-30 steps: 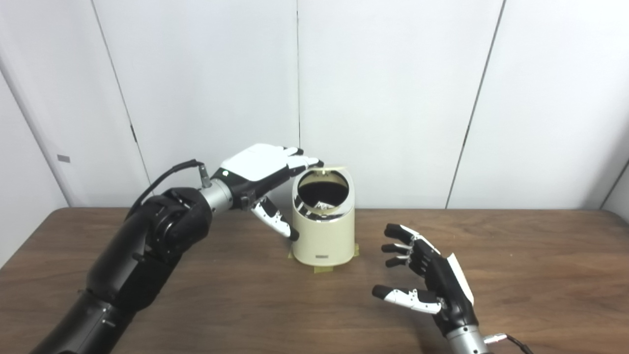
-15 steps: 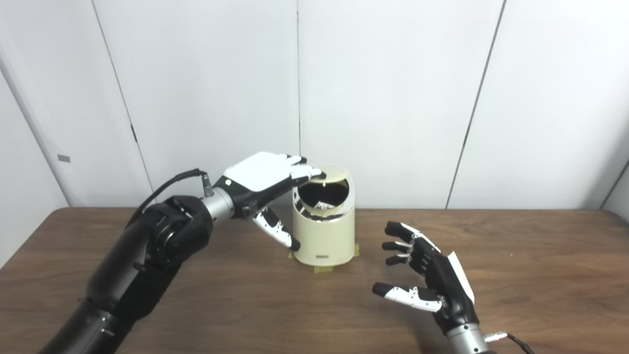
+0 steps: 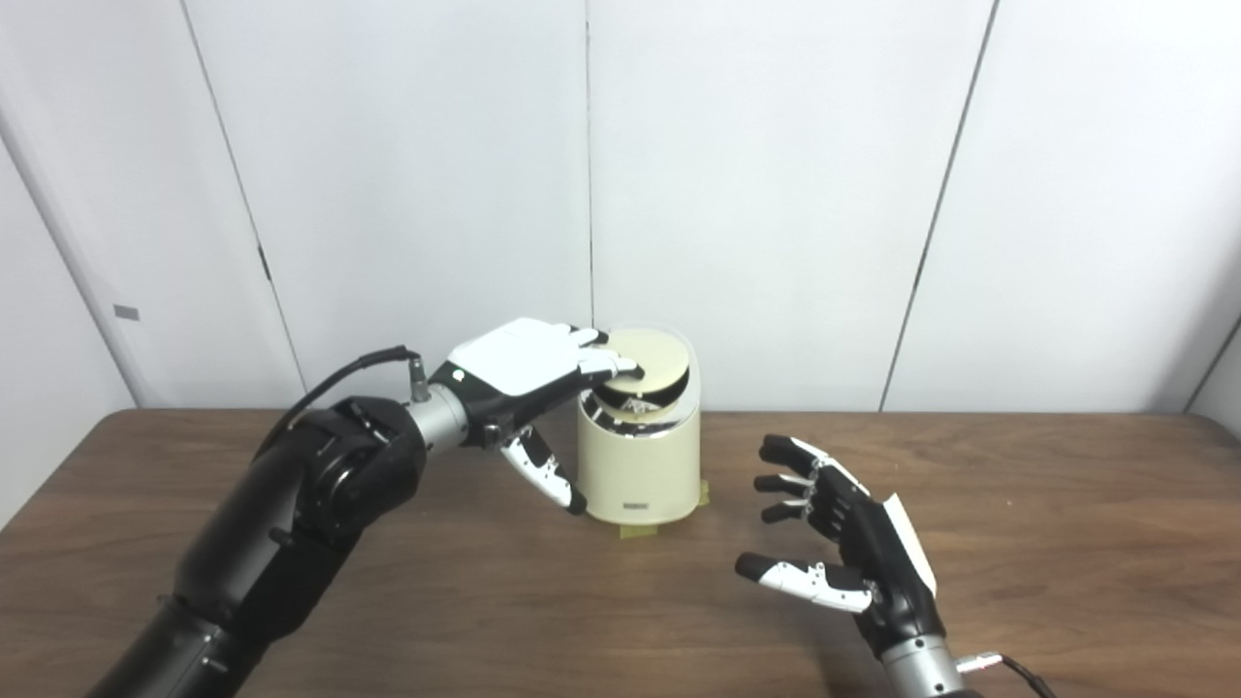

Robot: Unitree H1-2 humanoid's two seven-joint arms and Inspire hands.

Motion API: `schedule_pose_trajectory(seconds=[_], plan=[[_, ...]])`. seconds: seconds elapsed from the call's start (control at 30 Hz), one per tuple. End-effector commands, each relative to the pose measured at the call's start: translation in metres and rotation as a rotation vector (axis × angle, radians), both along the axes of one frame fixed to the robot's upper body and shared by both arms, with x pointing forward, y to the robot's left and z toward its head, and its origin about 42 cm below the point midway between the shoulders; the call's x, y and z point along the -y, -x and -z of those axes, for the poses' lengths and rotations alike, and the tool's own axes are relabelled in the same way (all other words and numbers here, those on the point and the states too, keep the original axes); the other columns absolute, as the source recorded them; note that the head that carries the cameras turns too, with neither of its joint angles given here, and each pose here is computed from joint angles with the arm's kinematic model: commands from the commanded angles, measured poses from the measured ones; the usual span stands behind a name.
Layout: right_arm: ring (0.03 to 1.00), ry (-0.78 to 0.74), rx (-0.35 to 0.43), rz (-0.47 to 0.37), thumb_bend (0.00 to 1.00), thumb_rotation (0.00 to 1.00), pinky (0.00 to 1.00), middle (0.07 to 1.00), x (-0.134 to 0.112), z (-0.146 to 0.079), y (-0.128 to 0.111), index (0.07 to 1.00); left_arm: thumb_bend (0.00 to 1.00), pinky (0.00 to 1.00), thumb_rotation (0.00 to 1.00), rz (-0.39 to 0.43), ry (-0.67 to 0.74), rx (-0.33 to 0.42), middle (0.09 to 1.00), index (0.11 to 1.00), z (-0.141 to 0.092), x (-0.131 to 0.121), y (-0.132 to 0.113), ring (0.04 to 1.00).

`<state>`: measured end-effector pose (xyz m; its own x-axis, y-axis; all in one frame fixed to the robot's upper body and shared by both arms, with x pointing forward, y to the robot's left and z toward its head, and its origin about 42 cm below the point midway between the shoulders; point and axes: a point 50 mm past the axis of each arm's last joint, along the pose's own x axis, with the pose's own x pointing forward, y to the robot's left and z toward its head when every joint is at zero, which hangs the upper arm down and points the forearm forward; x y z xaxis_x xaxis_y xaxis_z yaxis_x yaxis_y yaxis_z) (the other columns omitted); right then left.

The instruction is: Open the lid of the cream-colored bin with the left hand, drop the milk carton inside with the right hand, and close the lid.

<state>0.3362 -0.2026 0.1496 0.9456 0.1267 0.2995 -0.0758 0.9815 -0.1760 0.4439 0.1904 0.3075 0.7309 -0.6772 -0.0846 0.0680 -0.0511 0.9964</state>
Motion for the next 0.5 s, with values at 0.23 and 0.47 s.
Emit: schedule_pose_trajectory(seconds=[0.23, 0.47], plan=[[0.730, 0.001, 0.081, 0.007, 0.77, 0.33, 0.58, 0.812, -0.003, -0.022, -0.005, 0.793, 0.90, 1.00, 0.32, 0.021, -0.119, 0.091, 0.922, 0.939, -0.004, 0.008, -0.001, 1.000], [0.731, -0.009, 0.080, 0.003, 0.77, 0.33, 0.57, 0.816, -0.003, -0.023, -0.005, 0.794, 0.93, 1.00, 0.32, 0.010, -0.177, 0.110, 0.926, 0.937, 0.004, 0.011, 0.000, 1.000]])
